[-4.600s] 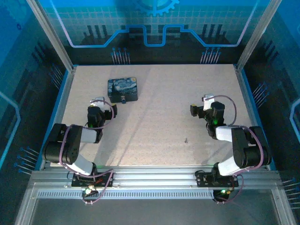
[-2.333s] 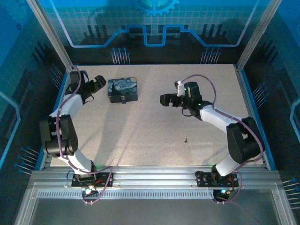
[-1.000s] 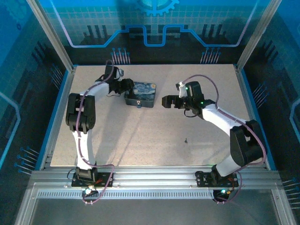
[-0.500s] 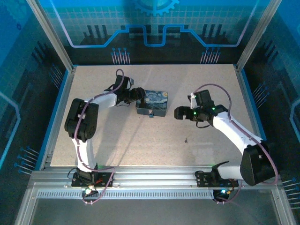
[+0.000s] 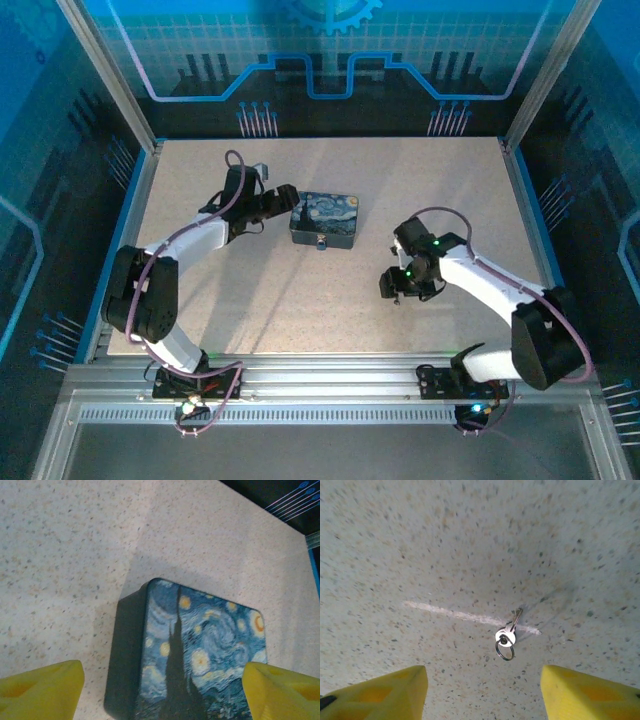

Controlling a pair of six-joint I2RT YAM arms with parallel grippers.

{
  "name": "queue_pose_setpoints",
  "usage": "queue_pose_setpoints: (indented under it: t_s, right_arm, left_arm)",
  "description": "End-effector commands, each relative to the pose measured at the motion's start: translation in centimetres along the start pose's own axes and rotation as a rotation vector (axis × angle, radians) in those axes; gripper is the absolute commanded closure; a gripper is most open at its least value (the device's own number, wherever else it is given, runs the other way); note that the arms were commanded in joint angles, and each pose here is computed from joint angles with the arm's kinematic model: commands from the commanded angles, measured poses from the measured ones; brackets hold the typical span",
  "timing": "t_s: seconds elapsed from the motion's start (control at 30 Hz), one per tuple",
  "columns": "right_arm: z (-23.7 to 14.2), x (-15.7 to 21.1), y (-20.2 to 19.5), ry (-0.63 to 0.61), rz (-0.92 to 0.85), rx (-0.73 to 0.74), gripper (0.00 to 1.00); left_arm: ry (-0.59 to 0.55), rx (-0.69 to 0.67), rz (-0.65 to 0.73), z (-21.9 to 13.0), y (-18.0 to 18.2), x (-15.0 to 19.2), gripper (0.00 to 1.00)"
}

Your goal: Unlock a padlock with a key

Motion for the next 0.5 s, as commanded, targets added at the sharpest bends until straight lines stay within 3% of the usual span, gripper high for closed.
queue_pose_setpoints:
  t_s: [0.0,0.47]
  right_arm:
    - [1.0,1.1,-0.5,0.072,-0.002,0.048,0.41]
    - [3.4,0.7,-0.8,0.11,-0.007,0.072,0.53]
  left_arm:
    - [-0.021,-0.02,0.015,-0.5,0.7,0.2,0.15]
    - [-0.024,-0.032,0.012,-0.9,1.0,0.3,0.15]
Point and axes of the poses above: each hand's point on the last joint's axis, 136 mm out from that joint toward the fingers, its own z axis out along the fingers, its own y axis along the line the jaws close on, x = y × z, the point moved 3 cm from there along -z, back along the fingers, and after that the axes turned 2 degrees about z, right-handed, at the moved point
